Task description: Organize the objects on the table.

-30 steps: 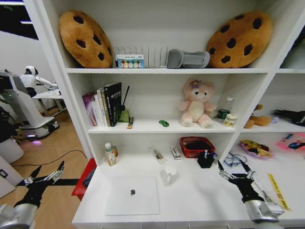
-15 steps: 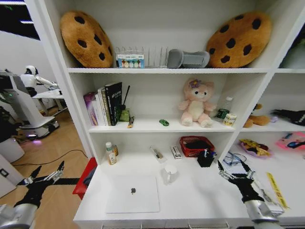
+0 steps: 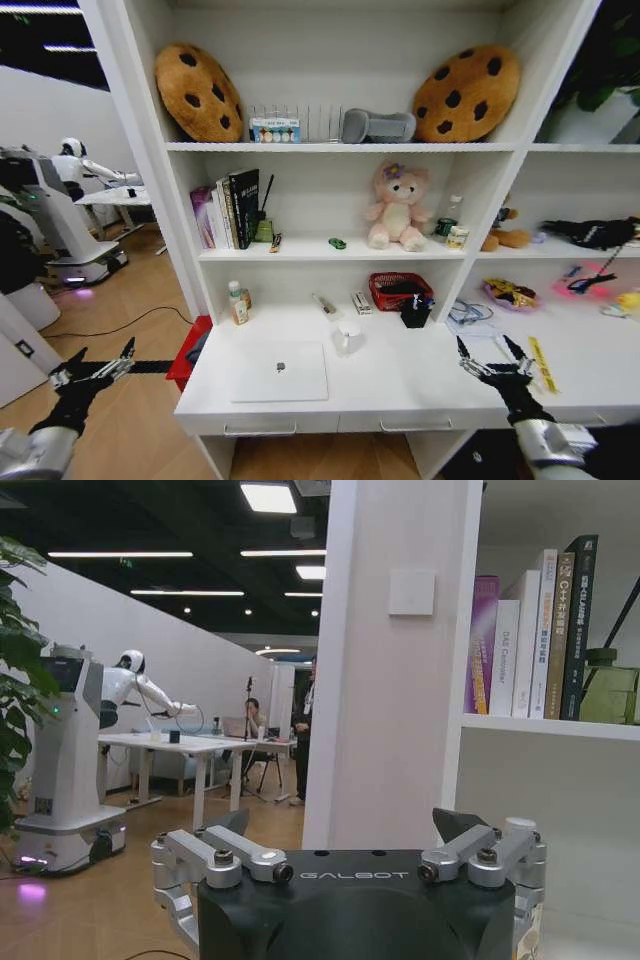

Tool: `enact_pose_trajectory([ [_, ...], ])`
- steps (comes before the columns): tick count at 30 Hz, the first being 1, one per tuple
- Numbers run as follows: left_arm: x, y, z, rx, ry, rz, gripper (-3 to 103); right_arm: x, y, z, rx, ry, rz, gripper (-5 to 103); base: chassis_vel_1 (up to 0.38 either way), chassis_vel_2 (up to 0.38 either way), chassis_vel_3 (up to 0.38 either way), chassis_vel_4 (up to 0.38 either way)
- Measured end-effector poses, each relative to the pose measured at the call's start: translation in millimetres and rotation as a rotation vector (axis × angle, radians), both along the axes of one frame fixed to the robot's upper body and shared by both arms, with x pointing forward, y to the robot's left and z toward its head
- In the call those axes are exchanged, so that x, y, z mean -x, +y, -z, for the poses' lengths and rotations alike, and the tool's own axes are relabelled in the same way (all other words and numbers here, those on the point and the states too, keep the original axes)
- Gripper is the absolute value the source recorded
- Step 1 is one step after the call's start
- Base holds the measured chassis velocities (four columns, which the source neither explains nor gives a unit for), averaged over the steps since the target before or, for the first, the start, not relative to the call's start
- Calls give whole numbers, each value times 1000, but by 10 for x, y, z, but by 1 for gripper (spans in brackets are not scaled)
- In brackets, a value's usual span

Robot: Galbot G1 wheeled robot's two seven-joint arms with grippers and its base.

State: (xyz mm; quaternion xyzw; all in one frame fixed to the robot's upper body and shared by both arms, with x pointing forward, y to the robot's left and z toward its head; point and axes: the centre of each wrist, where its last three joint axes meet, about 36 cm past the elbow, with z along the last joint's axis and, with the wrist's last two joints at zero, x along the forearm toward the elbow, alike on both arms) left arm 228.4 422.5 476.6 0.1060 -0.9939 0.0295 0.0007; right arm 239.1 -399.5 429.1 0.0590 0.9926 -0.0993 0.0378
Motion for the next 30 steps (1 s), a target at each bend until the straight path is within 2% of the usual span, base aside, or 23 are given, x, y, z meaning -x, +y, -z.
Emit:
enact_pose_trajectory([
  [30, 0, 0, 0, 0, 0, 0, 100, 0, 0, 0, 0, 0, 0, 100, 217, -220, -216, 217],
])
